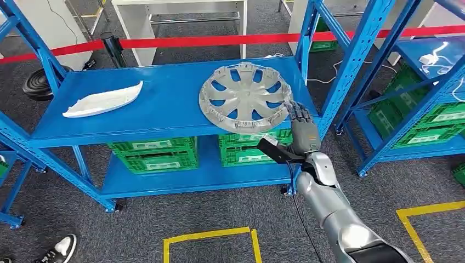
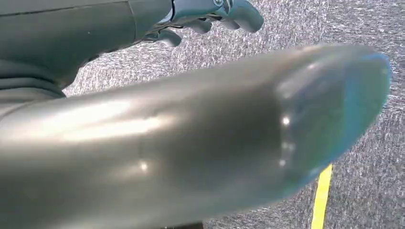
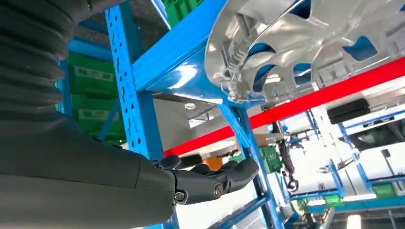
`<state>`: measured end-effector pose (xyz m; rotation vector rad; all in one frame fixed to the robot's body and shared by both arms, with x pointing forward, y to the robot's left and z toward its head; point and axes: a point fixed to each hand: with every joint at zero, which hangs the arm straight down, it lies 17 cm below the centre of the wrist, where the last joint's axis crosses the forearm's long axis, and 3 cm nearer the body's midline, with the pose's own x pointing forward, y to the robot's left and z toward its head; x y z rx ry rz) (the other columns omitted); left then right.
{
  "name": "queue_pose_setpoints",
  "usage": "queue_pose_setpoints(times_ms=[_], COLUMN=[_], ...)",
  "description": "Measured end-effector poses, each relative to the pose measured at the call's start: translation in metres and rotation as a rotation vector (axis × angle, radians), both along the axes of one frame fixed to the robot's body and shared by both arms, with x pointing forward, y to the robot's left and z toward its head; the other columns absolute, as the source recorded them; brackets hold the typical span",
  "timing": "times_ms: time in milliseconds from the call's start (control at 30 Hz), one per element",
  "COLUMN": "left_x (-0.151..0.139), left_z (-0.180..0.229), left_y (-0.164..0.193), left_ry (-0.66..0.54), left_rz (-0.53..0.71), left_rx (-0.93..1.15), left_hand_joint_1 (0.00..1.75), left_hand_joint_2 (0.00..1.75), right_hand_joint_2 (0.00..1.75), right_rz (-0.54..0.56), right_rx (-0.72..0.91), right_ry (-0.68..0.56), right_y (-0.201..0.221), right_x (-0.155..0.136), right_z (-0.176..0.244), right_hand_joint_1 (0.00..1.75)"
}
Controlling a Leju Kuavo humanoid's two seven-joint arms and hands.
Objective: Take the parts from the cabinet and place them on the table.
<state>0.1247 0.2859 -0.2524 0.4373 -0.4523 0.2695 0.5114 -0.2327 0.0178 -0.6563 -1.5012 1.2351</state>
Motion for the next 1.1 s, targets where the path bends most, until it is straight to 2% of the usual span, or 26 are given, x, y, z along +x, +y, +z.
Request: queue_pose_setpoints(times_ms=[433,1100], left_x=[0.0017,-0.0007], left_z=[0.0013,0.0011], left_y=[0.0016,-0.0033], left_ry=[-0.013,-0.008], left_rz=[0.008,0.009], left_rx=[0.006,0.003], left_hand_joint_1=[0.0,0.0], left_hand_joint_2=[0.0,0.0], right_hand_joint_2=[0.0,0.0], right_rz=[0.032,0.019], right_rx=[0.018,0.013], right_ry=[0.003,0.006], right_y=[0.0092,0.0081], right_x=[-0.0016,-0.0006], right_z=[0.0014,0.0004], right_hand_joint_1=[0.0,0.0])
